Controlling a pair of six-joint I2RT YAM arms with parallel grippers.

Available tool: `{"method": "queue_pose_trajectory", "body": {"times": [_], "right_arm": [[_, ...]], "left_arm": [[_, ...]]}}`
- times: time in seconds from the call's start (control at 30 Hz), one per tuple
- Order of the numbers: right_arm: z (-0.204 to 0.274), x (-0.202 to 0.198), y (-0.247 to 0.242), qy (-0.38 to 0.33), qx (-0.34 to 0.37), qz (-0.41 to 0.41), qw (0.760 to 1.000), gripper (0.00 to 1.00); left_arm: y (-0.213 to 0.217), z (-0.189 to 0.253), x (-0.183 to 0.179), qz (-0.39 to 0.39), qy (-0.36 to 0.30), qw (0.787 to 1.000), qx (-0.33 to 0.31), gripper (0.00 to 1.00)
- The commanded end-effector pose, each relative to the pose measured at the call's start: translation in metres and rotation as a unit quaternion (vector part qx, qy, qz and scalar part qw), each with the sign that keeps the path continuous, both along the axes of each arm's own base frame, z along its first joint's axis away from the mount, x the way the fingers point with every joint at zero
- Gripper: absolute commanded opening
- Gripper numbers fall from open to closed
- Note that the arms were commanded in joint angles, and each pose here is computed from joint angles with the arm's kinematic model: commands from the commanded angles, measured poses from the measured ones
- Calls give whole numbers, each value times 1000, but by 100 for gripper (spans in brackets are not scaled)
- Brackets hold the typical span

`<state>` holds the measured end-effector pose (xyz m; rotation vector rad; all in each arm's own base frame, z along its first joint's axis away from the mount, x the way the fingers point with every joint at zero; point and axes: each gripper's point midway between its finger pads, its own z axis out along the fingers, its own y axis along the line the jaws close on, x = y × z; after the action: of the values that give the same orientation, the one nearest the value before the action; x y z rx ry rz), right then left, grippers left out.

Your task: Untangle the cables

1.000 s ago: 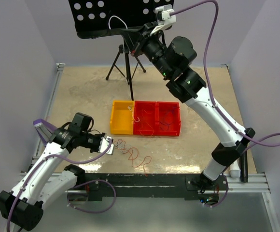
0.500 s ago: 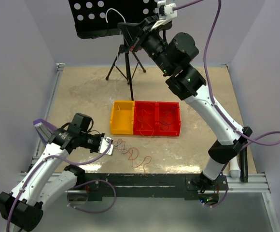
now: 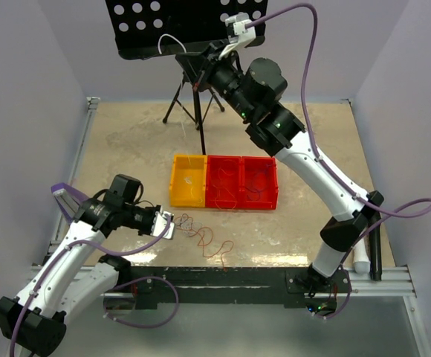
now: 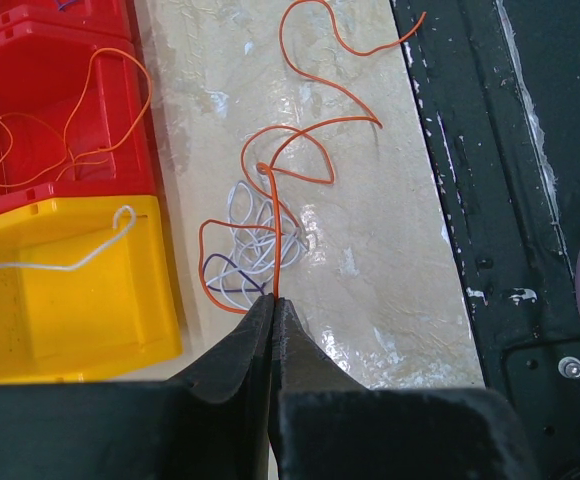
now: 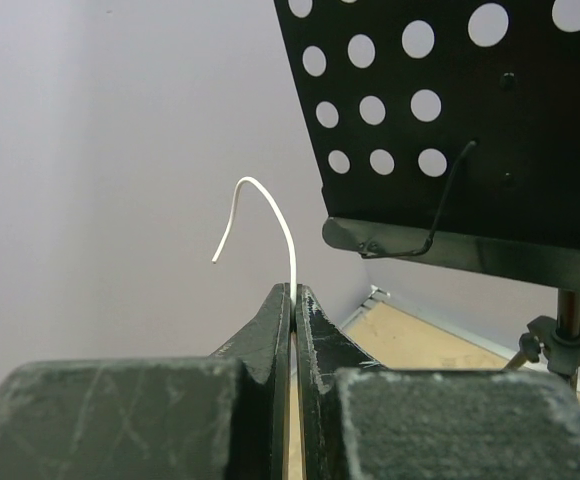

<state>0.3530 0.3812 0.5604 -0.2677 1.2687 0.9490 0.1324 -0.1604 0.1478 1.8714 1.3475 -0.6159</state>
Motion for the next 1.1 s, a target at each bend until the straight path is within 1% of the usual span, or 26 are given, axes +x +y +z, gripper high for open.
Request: {"method": "queue_pose_trajectory", "body": {"times": [0.0, 0.2, 0.33, 0.5, 0.67, 0.77, 0.87, 0.97, 1.07], "right_arm": [[15, -3, -5, -19, 20, 0, 1000, 0], [7, 4, -2, -16, 11, -8, 1000, 0], [-10, 15, 2, -8, -8, -24, 1000, 0], [-45, 27, 5, 14, -36, -39, 998, 0], [-91, 33, 5, 45, -66, -53, 995, 0], [-115, 36, 1, 59, -84, -67, 992, 0], [-128, 41, -10, 69, -98, -97, 988, 0], [-134, 46, -26, 79, -111, -137, 981, 0], [-140, 45, -29, 79, -123, -142, 979, 0]], "left_arm": [[-3, 2, -4, -5, 8, 1000, -12, 4], [-3, 3, -3, -5, 9, 1000, -11, 4], [-3, 3, -3, -5, 9, 1000, -12, 4], [-3, 3, -3, -5, 9, 1000, -11, 5], [-3, 2, -3, -6, 9, 1000, -10, 4], [-3, 2, -3, -7, 10, 1000, -11, 4], [-3, 2, -3, -7, 9, 1000, -11, 5], [-3, 1, -4, -7, 11, 1000, -10, 5], [-4, 1, -3, -7, 12, 1000, -11, 4]]}}
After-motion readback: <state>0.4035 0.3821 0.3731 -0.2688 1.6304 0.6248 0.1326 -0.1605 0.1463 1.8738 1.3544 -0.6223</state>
